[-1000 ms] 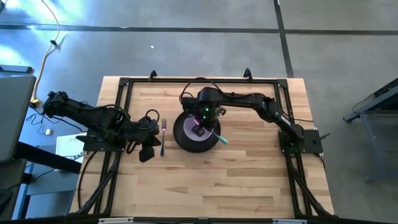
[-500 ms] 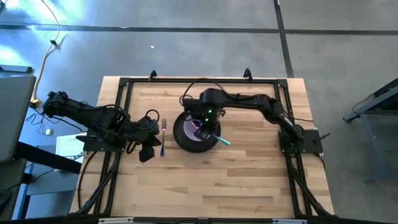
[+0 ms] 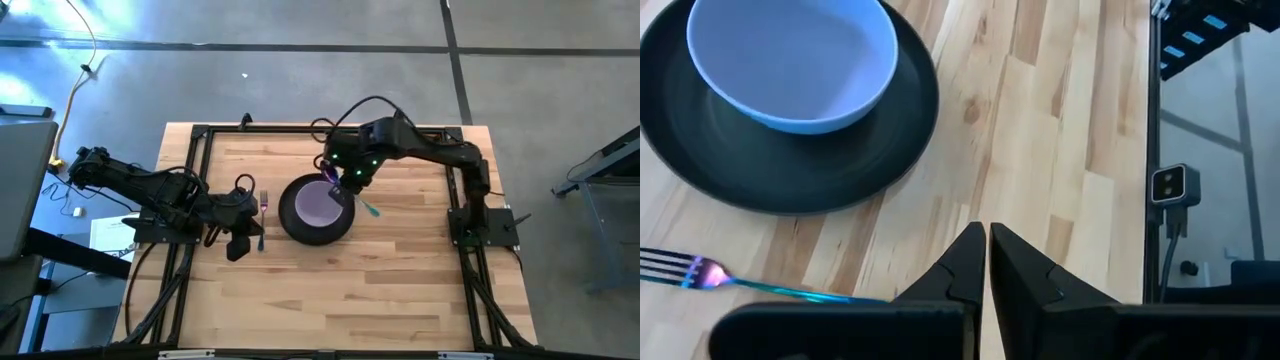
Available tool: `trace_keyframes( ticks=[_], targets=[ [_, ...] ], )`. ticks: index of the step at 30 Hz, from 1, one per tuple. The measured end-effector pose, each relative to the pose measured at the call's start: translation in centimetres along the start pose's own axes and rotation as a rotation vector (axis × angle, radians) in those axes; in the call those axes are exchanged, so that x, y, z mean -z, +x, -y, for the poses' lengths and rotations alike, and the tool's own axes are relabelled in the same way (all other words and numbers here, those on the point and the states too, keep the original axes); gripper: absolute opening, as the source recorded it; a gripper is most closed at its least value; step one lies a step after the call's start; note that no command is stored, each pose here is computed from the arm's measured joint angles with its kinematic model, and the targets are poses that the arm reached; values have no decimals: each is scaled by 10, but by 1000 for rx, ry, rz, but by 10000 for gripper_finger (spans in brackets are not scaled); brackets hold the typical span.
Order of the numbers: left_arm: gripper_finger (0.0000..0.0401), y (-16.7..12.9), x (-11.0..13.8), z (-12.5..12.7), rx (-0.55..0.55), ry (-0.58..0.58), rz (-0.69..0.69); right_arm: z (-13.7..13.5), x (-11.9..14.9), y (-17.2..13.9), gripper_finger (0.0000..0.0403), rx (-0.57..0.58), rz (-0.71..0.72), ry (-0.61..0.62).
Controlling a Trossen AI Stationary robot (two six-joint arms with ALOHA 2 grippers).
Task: Set table place
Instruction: Put the dark purple spoon on top of the bowl
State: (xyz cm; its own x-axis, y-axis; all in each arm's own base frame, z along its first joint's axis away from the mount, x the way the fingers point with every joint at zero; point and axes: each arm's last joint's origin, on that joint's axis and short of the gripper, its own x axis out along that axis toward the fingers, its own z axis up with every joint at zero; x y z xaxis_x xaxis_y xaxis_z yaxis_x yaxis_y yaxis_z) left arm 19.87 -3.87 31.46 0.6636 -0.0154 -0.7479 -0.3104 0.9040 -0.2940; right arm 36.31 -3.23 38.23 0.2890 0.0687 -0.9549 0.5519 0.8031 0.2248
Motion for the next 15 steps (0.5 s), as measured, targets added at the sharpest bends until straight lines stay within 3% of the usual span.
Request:
trace_keyframes(
  ticks=[10,15],
  targets=[
    [8,0,-2,1,1,12,27,-12,16,-14,0,72,87,-59],
    [8,0,-3,0,-30,13,48,-9,27,3,0,171,48,-69]
  ],
)
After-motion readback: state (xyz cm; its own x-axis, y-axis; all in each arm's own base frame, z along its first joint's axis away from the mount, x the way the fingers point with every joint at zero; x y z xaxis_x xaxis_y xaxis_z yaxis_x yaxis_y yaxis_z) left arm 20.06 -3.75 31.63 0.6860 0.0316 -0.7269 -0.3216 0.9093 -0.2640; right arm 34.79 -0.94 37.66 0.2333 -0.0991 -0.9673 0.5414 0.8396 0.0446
